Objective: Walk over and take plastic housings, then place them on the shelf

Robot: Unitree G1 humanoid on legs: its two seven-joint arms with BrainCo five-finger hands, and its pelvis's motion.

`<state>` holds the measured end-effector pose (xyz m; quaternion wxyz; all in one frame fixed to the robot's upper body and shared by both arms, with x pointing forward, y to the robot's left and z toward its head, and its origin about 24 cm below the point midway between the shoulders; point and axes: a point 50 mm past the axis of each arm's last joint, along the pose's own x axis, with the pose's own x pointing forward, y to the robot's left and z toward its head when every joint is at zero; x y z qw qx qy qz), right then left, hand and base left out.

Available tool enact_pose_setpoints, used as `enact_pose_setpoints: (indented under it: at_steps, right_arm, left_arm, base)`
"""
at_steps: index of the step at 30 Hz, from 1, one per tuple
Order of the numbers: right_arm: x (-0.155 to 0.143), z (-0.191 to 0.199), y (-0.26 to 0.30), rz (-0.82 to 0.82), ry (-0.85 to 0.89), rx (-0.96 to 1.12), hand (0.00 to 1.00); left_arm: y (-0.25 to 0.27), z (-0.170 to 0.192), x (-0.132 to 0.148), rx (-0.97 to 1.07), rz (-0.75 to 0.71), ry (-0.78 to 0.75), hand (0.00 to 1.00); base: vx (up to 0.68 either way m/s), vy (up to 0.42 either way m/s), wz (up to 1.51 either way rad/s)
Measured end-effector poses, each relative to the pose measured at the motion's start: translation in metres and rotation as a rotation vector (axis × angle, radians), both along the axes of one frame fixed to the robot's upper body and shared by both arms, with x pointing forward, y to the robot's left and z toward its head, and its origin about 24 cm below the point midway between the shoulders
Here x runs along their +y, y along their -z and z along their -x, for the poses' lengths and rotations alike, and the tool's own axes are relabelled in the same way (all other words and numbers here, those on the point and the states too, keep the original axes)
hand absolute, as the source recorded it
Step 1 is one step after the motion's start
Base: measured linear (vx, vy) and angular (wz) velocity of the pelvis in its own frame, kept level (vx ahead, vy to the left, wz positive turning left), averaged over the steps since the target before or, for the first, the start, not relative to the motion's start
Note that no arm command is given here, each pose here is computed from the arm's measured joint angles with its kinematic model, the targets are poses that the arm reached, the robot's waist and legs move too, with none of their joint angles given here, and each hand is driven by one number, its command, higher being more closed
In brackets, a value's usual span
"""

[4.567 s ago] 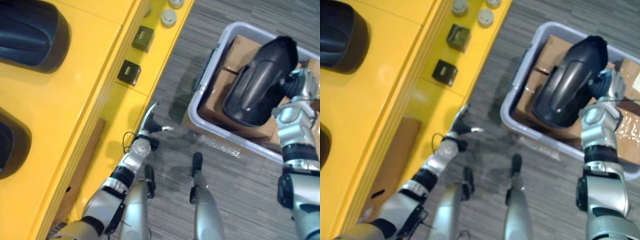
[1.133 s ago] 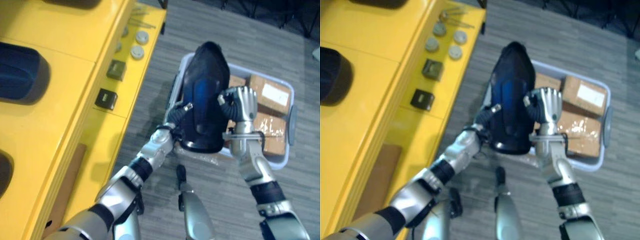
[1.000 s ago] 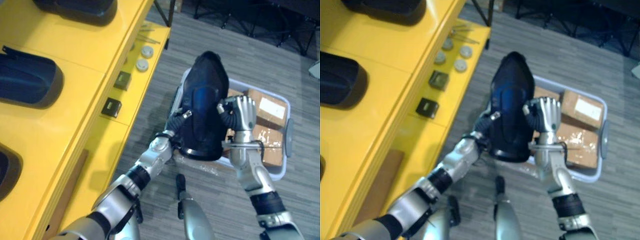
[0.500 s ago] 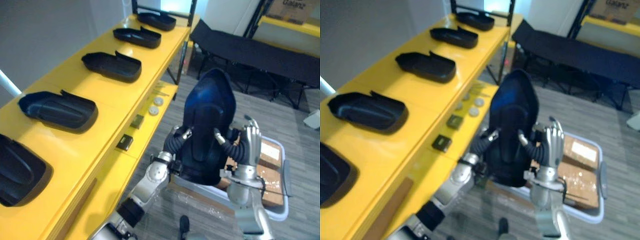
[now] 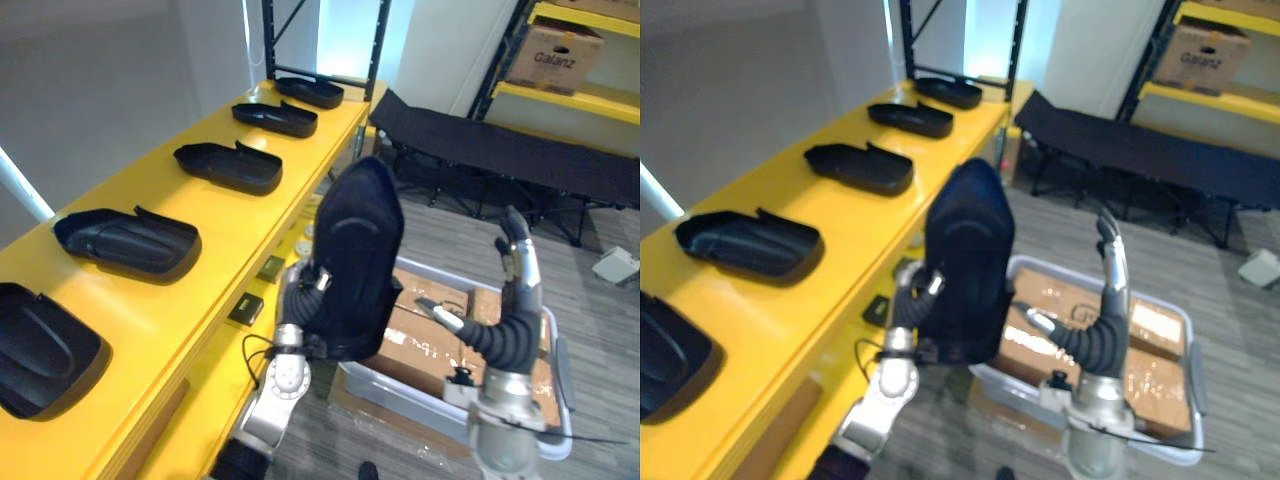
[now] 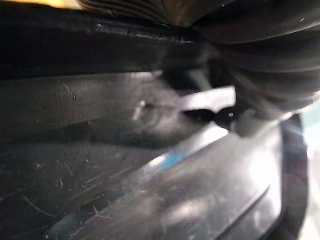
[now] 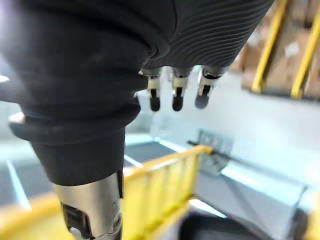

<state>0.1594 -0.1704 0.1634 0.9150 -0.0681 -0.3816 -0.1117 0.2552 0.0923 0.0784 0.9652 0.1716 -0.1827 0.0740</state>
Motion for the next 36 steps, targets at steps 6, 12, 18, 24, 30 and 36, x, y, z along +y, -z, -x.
enact_pose_setpoints:
  at_steps: [6,12,18,24,30,36]
  right_arm:
    - [-0.042,0.012,0.012,-0.274,0.088,0.003,0.00]
    - [-0.064,0.020,0.123,-0.450,0.264,0.511,0.00]
    - [-0.059,0.034,0.205,-0.554,0.307,0.922,0.00]
    - [-0.040,0.003,0.221,-0.522,0.189,0.995,0.00]
    - [-0.024,-0.016,0.251,-0.525,0.142,1.150,0.00]
    - [-0.009,-0.023,0.261,-0.460,0.084,1.240,0.00]
  left_arm:
    - [0.008,0.017,0.046,0.023,0.028,-0.201,1.00]
    - [0.002,0.048,0.079,-0.016,0.116,-0.342,1.00]
    - [-0.015,0.061,0.095,-0.117,0.315,-0.381,1.00]
    - [-0.041,0.070,0.104,-0.257,0.379,-0.388,1.00]
    - [-0.062,0.080,0.119,-0.384,0.365,-0.451,1.00]
    - [-0.072,0.099,0.143,-0.483,0.326,-0.615,1.00]
  base:
    - [0.01,0.003,-0.05]
    - [0.00,0.005,-0.03]
    - [-0.01,0.001,0.23]
    - [-0.01,0.006,0.58]
    - [0.00,0.017,0.77]
    - [0.00,0.034,0.42]
